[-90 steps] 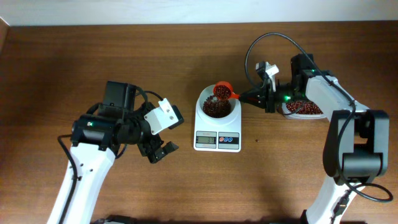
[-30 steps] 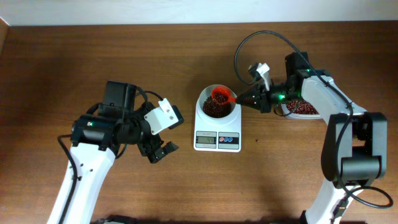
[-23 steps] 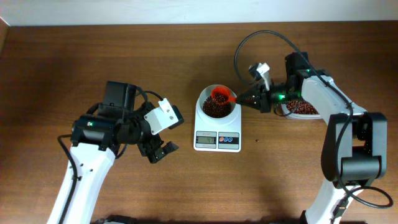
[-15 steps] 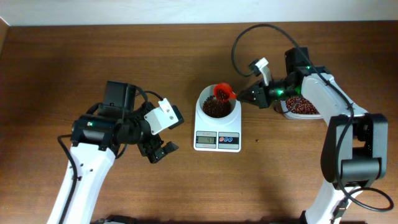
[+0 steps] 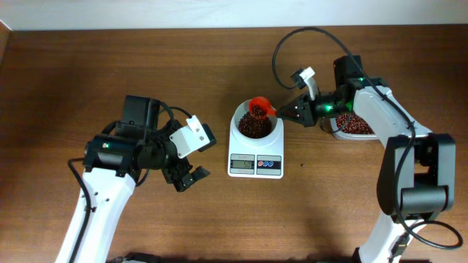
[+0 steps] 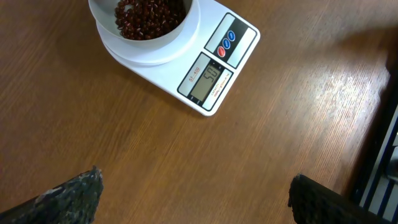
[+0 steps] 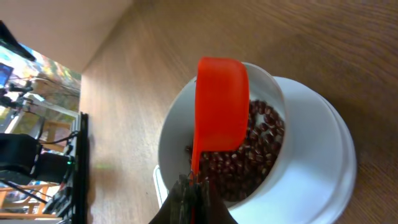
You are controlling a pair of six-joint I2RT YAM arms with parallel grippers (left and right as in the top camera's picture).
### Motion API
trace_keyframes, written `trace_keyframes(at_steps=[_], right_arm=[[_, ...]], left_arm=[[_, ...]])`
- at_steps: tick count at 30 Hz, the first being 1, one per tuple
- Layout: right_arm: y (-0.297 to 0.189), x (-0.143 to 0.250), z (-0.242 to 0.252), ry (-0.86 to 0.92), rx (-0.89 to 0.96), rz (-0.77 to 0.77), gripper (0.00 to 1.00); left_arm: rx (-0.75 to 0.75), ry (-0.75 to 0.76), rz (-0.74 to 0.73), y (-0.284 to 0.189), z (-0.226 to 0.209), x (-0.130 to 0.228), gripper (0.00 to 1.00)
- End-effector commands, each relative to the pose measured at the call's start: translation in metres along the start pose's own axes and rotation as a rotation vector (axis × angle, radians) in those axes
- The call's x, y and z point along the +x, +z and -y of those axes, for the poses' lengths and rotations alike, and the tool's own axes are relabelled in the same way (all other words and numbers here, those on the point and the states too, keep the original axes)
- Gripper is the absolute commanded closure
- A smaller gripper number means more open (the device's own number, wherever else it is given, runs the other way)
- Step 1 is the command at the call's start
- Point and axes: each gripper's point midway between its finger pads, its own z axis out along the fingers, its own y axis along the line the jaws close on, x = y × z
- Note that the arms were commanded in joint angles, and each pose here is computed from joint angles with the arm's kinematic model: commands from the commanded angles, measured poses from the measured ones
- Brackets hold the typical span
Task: Scoop and weigh 50g on scale
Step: 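Tilt the scoop with the right gripper to pour beans into the bowl, then move the scoop back right and lower it into the bean tub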
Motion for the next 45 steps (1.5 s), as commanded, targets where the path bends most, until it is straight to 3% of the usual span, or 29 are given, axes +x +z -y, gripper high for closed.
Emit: trace_keyframes(at_steps=[1, 18, 28, 36, 41, 45], right_arm=[[-0.006, -0.022, -0.027, -0.050, -0.077, 0.061, 0.96], [-0.016, -0.038, -0.056, 0.040, -0.264, 0.154, 0.96], [-0.096, -0.039, -0.008, 0.198, -0.158, 0.314, 0.96], [-0.199, 0.009, 0.031, 0.495, 0.005, 0.481, 0.96], [-0.222, 0.062, 0.018, 0.602, 0.094, 0.410, 0.96], [-0.232, 0.079, 0.021, 0.645, 0.141, 0.377, 0.96]], left_arm=[[0.007, -0.012, -0.001, 0.001, 0.002, 0.001, 0.01], [0.007, -0.012, -0.001, 0.001, 0.002, 0.001, 0.01], [0.007, -0.012, -0.001, 0.001, 0.002, 0.001, 0.01], [0.007, -0.012, -0.001, 0.001, 0.002, 0.001, 0.01], [0.007, -0.012, -0.001, 0.001, 0.002, 0.001, 0.01], [0.007, -0.012, -0.001, 0.001, 0.002, 0.001, 0.01]])
